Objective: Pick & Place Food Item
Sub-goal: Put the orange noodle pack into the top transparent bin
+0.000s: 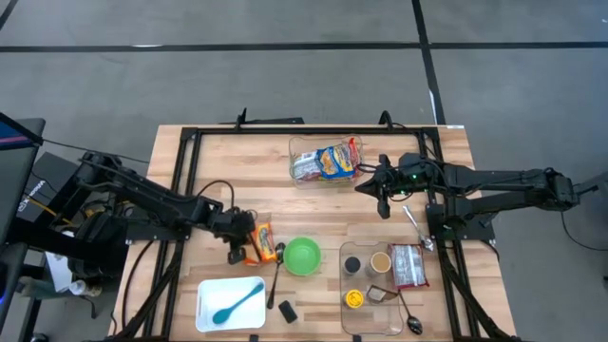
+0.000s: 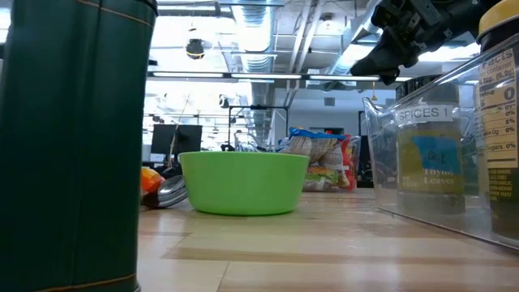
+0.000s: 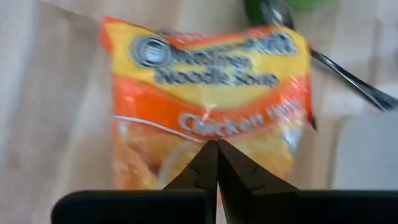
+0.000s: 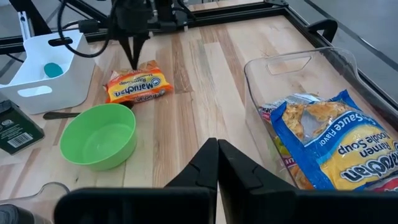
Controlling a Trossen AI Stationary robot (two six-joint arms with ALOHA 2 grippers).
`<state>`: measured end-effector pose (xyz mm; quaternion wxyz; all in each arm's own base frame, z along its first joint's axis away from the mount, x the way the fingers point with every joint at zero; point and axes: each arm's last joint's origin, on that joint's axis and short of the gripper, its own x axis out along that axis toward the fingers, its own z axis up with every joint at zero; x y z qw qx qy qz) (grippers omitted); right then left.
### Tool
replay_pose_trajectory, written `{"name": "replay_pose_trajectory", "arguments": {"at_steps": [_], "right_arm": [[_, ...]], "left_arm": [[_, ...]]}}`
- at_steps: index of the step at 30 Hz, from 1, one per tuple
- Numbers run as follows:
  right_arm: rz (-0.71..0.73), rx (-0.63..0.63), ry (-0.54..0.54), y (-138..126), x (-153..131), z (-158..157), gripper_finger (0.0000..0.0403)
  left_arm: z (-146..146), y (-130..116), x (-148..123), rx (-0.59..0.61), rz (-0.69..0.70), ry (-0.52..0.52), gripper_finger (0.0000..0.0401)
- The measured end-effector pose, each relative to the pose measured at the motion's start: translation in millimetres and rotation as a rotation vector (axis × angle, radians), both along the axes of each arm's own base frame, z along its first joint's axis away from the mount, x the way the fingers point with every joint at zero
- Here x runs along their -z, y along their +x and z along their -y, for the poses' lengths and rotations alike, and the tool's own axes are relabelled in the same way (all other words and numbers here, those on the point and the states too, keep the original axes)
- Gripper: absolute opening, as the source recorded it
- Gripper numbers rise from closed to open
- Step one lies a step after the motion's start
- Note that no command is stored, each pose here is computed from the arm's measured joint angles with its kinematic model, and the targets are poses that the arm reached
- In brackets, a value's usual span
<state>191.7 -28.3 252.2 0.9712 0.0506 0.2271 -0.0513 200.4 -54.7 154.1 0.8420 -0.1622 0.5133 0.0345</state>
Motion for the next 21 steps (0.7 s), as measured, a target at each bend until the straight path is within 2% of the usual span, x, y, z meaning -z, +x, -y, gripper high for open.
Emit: {"name": "replay_pose_trajectory", "arguments": {"at_steps": [4, 10, 17, 21], "right_arm": [[-0.001, 0.0, 0.001, 0, 0, 0, 0.0], [-0.002, 0.0, 0.0, 0, 0, 0, 0.0], [-0.002, 0.0, 0.0, 0, 0, 0, 0.0], [-0.002, 0.0, 0.001, 0, 0, 0, 0.0]], "left_arm": [[-6, 1, 0, -0.033, -0.003, 0.017, 0.0], [-9, -2, -3, 0.014, 0.004, 0.07, 0.0], [-23, -9, -19, -0.304, 0.041, -0.054, 0.0], [-34, -21, -22, -0.39, -0.021, -0.054, 0.0]]}}
